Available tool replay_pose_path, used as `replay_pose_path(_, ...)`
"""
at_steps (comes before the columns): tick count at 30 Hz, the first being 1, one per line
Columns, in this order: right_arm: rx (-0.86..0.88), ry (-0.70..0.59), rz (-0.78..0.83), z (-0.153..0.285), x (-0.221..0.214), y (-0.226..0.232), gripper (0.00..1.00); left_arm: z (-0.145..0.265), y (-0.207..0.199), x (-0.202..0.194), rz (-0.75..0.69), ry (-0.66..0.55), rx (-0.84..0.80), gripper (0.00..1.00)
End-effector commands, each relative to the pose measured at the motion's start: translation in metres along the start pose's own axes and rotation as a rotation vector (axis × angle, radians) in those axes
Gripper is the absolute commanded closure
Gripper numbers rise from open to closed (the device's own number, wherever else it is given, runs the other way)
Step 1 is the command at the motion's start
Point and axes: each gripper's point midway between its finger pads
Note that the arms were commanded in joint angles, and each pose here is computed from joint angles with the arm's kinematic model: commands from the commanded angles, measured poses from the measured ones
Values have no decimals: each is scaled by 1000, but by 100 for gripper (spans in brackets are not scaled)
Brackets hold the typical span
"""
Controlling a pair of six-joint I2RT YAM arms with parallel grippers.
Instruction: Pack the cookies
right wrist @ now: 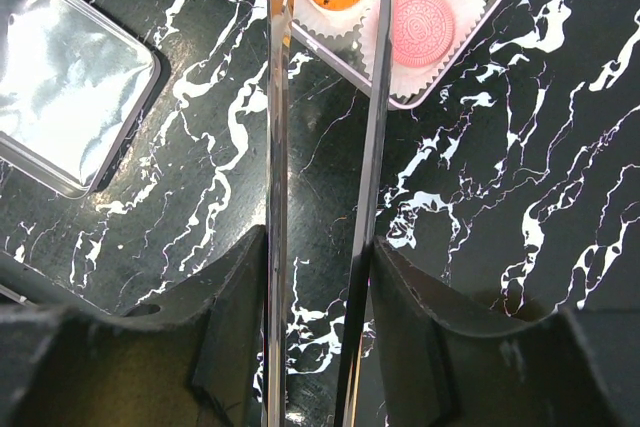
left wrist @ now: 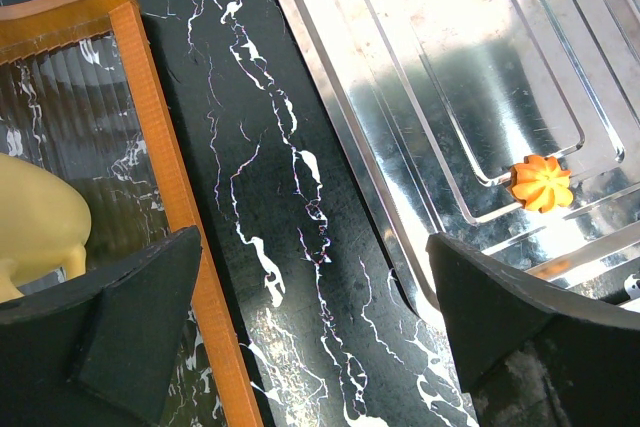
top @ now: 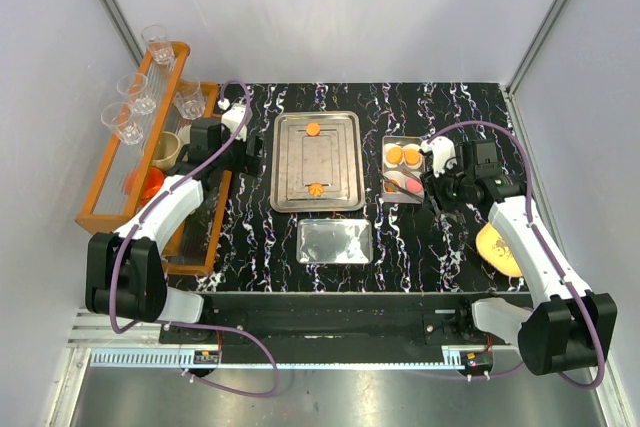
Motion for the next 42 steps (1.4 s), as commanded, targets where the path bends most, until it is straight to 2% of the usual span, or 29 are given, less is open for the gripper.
replay_pose_path(1, -10, -116, 4, 14, 37, -4, 52, 1, 2, 25, -21, -67, 3, 1)
replay_pose_path(9, -77, -207, -34, 27, 70, -16, 53, 2, 2, 27, -22, -72, 2, 1)
replay_pose_path(18, -298, -286, -130, 38, 89, -62, 56, 2, 1, 28, -20, -75, -1, 1)
replay_pose_path(33, -485, -299, -342, 34, 64, -155, 57, 3, 0, 28, -17, -74, -6, 1)
replay_pose_path(42, -505, -243, -415, 0, 35, -193, 57, 1, -1, 28, -16, -72, -11, 1)
Point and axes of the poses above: each gripper's point midway between its finger pads, its own z axis back along the fingers, its own y axis along the line the jaws close on, x = y × z, and after that the axes turned 2 degrees about -z, right-handed
